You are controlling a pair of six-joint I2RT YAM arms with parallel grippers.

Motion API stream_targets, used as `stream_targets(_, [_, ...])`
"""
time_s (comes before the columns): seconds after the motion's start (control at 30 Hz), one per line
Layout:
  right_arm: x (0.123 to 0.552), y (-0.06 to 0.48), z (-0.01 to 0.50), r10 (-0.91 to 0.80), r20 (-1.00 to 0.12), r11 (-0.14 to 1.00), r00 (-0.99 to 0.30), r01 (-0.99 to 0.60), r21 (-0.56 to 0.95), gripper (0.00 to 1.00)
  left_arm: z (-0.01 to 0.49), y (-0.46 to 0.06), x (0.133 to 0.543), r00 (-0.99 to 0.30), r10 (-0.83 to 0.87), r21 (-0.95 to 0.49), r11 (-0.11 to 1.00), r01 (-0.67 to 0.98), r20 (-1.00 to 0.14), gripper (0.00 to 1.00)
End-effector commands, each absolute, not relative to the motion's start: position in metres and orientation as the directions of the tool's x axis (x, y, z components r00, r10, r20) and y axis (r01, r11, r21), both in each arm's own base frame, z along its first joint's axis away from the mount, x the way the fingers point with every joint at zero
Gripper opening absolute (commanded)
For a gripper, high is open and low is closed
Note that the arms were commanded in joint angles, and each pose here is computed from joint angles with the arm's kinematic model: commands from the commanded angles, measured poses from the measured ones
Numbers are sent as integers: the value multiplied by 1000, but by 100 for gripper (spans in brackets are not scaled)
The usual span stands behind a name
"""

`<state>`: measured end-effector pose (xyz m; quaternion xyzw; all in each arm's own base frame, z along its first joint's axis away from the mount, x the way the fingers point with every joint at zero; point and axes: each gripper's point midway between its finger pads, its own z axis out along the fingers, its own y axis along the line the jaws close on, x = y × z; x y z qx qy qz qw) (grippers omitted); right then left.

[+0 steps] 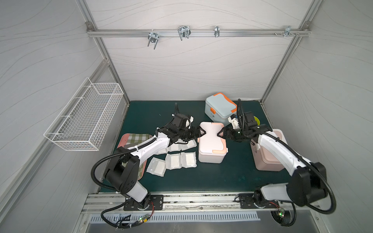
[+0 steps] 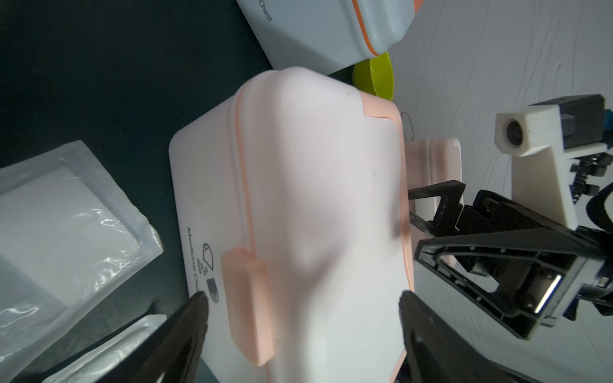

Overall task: Open first aid kits and take out gauze
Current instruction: Fasten the fastener of the first aid kit, then reset both arms

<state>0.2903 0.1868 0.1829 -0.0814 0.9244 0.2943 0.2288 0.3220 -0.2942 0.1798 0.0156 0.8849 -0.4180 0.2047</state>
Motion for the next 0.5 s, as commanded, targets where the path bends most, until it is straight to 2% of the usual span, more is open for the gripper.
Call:
stream_targets(0.0, [270,181,209,-94,-621,828,-778,-408,386,99,228,-280,316,-835,-157,-694,647,317,-528,99])
stream_targets(0.13, [258,176,224,-130,-745,842,-654,-470,265,99,258,-258,297,-705,-167,-585,703,405,-689,99])
stream_targets(0.23, [254,168,223,-118,-794,857,-597,-465,222,99,271,-238,284,-602,-180,-501,755,422,-778,99])
stream_targets(0.37, [261,152,200,-107,-822,898,-559,-410,162,99,260,-200,280,-535,-221,-441,836,327,-815,99])
stream_targets(0.47, [270,138,184,-80,-794,921,-602,-350,172,99,243,-169,282,-502,-225,-374,901,219,-835,99])
